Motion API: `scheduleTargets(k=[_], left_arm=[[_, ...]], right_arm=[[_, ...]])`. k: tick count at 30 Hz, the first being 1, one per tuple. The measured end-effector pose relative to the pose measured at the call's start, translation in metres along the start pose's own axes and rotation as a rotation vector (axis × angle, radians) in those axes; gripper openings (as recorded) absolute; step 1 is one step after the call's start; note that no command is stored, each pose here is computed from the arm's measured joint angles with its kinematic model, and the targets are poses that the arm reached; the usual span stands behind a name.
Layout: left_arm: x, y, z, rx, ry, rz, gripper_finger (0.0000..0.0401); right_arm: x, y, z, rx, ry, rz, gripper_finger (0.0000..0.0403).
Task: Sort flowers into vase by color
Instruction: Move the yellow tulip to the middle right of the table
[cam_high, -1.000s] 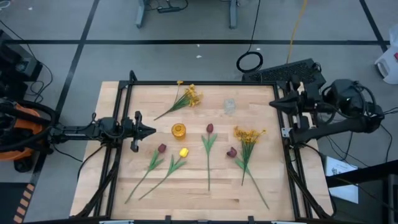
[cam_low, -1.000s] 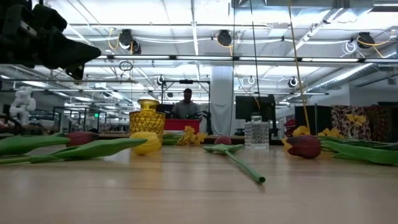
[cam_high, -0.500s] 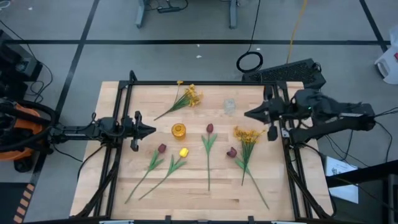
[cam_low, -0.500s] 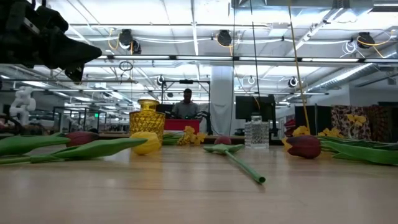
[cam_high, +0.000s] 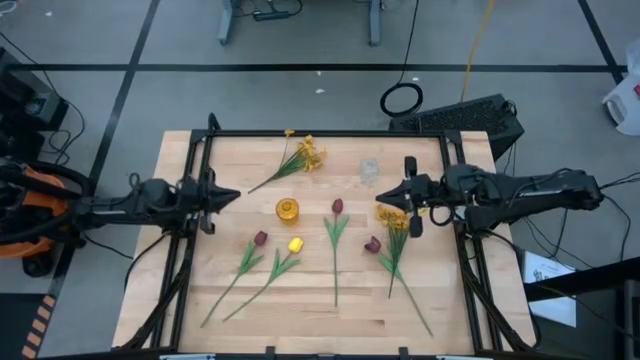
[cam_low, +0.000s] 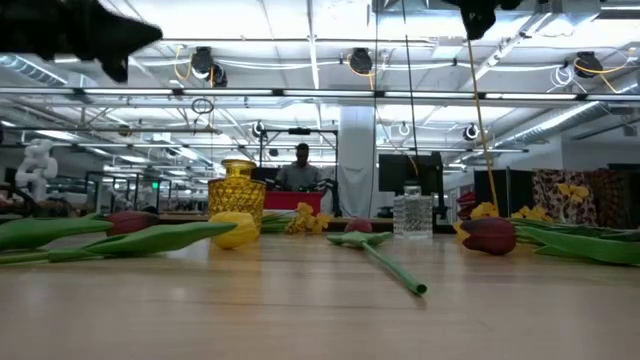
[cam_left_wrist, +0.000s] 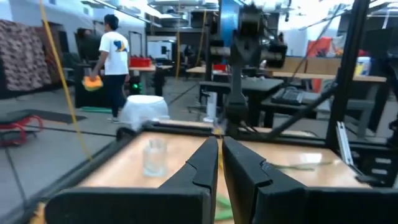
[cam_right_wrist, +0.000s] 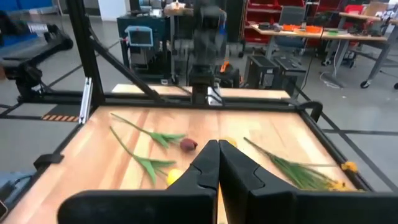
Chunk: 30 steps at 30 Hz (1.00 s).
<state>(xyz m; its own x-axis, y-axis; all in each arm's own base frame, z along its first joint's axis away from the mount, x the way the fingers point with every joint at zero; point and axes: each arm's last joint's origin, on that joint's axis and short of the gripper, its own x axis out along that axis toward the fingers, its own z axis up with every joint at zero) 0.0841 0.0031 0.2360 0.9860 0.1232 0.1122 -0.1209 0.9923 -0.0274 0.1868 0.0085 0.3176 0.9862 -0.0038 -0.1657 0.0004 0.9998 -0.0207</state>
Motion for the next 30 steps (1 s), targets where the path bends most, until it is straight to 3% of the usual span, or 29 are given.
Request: scheduleTargets(k=[6, 11, 16, 21, 30], left_arm=[[0.006, -0.001, 0.064, 0.074, 0.026, 0.028, 0.0032], [0.017, -0.003, 0.118, 0.125, -0.062, 0.035, 0.0032], [0.028, -0.007, 0.156, 0.195, -0.079, 0.003, 0.0032], [0.048, -0.010, 0.164, 0.194, 0.068, -0.017, 0.0032], [0.090, -0.016, 0.138, 0.059, 0.312, -0.013, 0.0032]], right_arm=[[0.010, 0.001, -0.023, 0.023, 0.059, 0.000, 0.0000], [0.017, 0.001, -0.040, 0.037, 0.111, -0.001, 0.0000], [0.022, 0.002, -0.053, 0.043, 0.164, -0.002, 0.0000], [0.028, 0.002, -0.066, 0.065, 0.220, -0.006, 0.0000], [0.043, 0.003, -0.079, 0.063, 0.274, -0.007, 0.0000]])
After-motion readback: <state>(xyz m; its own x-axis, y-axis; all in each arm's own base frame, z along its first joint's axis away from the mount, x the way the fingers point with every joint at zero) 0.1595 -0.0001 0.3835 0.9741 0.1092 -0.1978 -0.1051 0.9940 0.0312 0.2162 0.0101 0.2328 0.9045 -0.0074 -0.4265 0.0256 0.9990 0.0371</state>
